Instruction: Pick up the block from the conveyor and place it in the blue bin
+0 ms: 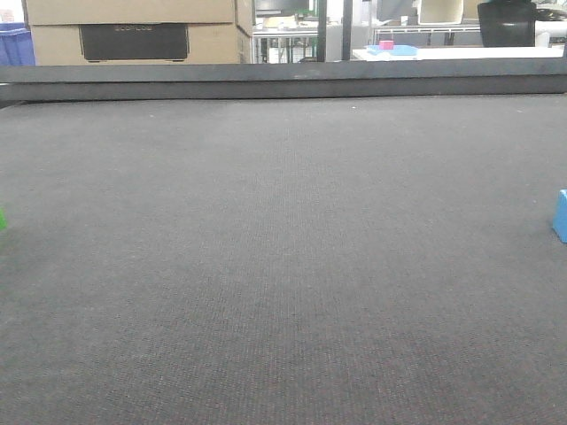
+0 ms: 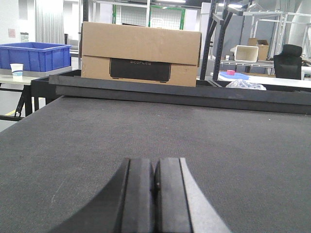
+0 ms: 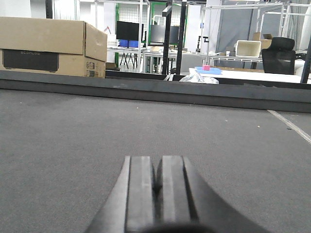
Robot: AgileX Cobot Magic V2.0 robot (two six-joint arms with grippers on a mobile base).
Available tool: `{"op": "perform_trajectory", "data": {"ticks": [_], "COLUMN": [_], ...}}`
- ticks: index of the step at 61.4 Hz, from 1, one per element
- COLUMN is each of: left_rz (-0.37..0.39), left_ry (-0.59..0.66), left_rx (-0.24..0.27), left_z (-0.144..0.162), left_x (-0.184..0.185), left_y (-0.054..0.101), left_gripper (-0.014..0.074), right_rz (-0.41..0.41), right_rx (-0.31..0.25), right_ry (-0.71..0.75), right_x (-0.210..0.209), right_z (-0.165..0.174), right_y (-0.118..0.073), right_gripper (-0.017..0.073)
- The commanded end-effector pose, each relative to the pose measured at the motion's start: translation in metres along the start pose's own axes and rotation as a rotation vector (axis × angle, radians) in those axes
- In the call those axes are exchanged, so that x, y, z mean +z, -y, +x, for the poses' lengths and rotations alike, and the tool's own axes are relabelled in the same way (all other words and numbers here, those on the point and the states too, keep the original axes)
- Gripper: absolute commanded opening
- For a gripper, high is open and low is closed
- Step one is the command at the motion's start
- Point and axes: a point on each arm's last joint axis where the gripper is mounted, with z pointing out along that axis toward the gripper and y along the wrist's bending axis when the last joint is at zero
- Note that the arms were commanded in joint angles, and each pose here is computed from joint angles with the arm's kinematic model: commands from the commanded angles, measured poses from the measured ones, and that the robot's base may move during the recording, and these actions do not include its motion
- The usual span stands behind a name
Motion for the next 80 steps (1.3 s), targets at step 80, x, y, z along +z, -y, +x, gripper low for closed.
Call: {"op": "perform_trajectory", "data": {"ticks": [80], "left_rz": [-0.077], "left_ry": [-0.679], "left_rx": [0.102], "left_z": [-0.189], "left_x": [0.164], "left_y": [0.002], "left_gripper": [-0.0111], "right_rz": [0.011], "right_rx": [0.0], "right_ry": [-0.723], "right_x": [0.125], "right_z": [-0.187], "right_y": [0.003], "right_gripper": [-0.0162]}}
